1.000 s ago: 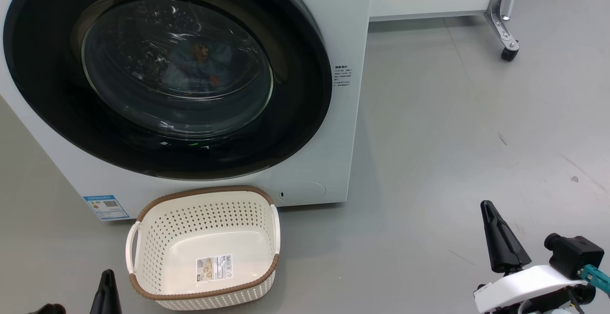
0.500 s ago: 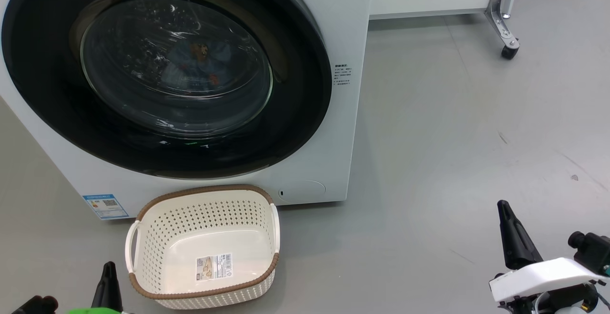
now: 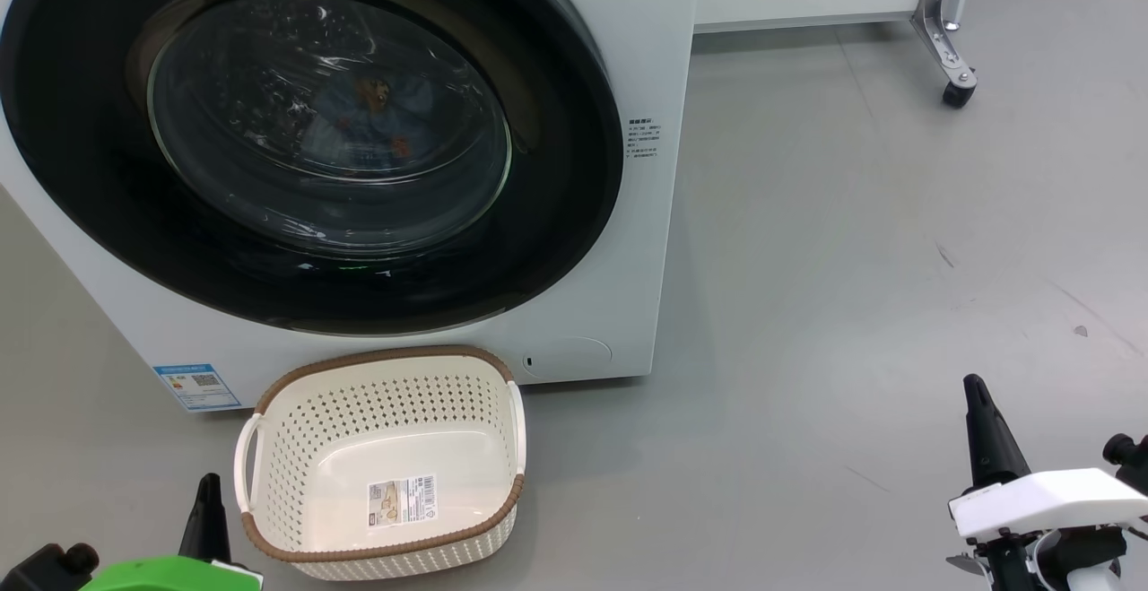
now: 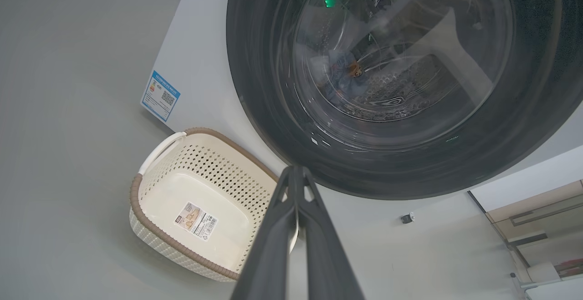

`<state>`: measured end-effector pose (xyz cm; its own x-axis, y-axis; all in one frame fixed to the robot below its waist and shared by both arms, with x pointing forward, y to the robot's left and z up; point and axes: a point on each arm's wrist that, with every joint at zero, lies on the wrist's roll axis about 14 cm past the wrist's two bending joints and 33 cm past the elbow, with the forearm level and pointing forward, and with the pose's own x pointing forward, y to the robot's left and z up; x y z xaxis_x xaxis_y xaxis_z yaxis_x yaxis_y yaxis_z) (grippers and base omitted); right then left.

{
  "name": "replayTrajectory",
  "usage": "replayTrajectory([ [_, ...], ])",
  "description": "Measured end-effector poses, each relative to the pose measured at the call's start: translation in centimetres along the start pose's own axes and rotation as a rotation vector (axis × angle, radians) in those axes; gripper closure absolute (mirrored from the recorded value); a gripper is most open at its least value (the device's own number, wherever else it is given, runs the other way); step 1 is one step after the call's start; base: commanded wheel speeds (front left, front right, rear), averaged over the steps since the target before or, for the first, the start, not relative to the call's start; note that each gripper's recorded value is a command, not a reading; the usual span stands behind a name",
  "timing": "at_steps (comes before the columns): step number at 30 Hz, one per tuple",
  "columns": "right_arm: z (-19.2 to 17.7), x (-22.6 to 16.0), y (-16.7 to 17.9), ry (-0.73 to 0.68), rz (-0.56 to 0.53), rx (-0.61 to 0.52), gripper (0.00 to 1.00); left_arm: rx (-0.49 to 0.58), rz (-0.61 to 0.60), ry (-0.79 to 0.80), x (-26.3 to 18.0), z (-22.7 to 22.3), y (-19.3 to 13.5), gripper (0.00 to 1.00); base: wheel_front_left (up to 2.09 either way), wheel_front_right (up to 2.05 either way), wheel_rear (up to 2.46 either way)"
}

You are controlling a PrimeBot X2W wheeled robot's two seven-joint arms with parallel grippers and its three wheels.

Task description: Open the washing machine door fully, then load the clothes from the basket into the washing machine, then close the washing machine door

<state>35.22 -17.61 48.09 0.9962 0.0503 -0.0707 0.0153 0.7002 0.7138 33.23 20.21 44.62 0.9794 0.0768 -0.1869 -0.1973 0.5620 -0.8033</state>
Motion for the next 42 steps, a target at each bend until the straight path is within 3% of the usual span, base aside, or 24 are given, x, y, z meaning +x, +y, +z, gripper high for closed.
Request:
replayTrajectory([
  [42,1.5,1.5,-2.1,-0.045,-0.069,0.662,1.00,-0.512,-0.088,0.057,2.9,0.5,-3.2,1.00,0.00,0.00,0.00],
])
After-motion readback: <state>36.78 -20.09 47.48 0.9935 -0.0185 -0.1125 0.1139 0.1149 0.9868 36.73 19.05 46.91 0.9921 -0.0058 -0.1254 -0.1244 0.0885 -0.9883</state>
